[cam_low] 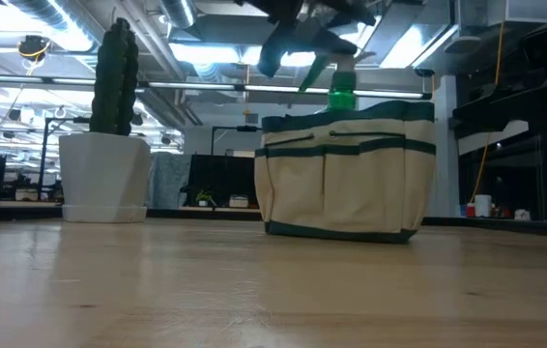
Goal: Pick & Place Garden tools in Gardening bag
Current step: Put the green spray bottle into the gardening bag, then return to Home Position
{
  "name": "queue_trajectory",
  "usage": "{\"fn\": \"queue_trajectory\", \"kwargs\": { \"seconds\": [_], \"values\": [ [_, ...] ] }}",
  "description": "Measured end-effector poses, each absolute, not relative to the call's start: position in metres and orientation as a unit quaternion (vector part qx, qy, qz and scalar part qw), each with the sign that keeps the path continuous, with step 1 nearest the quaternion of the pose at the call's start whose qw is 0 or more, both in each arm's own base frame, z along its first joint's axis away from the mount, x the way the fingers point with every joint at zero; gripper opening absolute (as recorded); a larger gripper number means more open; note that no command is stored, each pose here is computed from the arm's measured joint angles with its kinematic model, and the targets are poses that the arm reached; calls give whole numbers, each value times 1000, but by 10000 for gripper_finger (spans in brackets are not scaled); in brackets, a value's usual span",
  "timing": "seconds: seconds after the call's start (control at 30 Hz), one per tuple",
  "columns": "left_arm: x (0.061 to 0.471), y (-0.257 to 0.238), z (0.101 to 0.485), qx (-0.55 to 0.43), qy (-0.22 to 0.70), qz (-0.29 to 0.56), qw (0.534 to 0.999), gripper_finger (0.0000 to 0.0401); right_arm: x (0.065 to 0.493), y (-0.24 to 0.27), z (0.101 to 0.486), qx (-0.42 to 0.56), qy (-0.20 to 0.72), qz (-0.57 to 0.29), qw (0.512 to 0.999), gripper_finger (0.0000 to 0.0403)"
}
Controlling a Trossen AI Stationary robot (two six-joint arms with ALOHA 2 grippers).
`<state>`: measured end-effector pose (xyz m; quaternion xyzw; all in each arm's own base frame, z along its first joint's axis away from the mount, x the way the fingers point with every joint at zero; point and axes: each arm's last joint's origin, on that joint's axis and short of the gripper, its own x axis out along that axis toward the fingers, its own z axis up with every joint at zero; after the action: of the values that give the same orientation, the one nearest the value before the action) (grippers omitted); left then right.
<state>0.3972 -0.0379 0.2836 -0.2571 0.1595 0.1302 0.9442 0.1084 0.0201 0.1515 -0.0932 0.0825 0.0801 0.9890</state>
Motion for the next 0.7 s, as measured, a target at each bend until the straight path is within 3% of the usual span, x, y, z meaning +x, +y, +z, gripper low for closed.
{"fn": "queue_trajectory", "kwargs": {
  "seconds": [0.17, 0.47, 0.7],
  "values": [
    [394, -31, 279, -303, 189, 141, 923, 181, 108, 20, 151, -93, 83, 80, 989, 265],
    [384, -27, 261, -436, 312, 122, 836, 182, 108, 20, 151, -93, 83, 80, 989, 265],
    [390, -32, 271, -412, 293, 12, 863, 182, 108, 20, 151, -93, 82, 80, 989, 265]
  ]
}}
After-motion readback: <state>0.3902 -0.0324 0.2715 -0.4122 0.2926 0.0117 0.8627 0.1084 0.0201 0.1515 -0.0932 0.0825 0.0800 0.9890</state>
